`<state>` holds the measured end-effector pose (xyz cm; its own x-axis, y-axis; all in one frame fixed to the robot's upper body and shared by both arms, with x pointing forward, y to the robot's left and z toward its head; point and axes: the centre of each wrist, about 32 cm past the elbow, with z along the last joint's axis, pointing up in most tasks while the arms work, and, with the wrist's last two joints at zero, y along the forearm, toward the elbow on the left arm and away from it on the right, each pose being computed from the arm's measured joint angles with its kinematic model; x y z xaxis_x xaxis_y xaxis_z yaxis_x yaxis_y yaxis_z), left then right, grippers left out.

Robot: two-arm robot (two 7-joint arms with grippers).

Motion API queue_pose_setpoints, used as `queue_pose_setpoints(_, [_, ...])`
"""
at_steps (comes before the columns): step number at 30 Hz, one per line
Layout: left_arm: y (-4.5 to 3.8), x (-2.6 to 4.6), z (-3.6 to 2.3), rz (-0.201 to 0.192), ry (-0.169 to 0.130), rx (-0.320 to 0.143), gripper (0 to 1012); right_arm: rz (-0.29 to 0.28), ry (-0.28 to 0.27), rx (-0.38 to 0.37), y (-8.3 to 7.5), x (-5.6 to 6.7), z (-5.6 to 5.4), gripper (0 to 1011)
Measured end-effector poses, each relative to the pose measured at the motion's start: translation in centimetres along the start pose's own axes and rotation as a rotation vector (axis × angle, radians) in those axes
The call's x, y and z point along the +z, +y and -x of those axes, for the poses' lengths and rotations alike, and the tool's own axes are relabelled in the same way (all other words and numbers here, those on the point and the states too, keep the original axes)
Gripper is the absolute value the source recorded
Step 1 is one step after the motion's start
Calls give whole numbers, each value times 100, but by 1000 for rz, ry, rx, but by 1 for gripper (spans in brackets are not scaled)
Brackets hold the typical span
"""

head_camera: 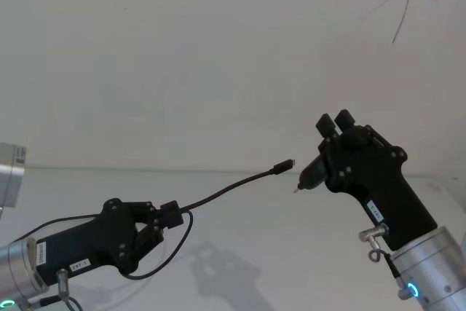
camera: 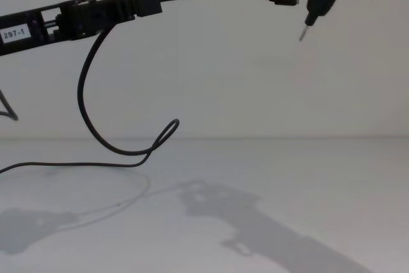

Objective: Pick up the data cable with the one hand.

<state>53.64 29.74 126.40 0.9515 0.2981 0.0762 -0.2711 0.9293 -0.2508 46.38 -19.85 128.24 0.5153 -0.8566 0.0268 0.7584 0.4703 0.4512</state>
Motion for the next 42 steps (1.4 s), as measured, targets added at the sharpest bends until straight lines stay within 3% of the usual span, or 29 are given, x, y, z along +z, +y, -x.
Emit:
queue_pose_setpoints(22, [0, -1, 0, 0, 0, 0, 50, -49, -87, 51, 69, 25, -69, 251])
queue_pose_setpoints(42, [0, -1, 0, 0, 0, 0, 50, -78, -90, 60, 163, 17, -157, 251])
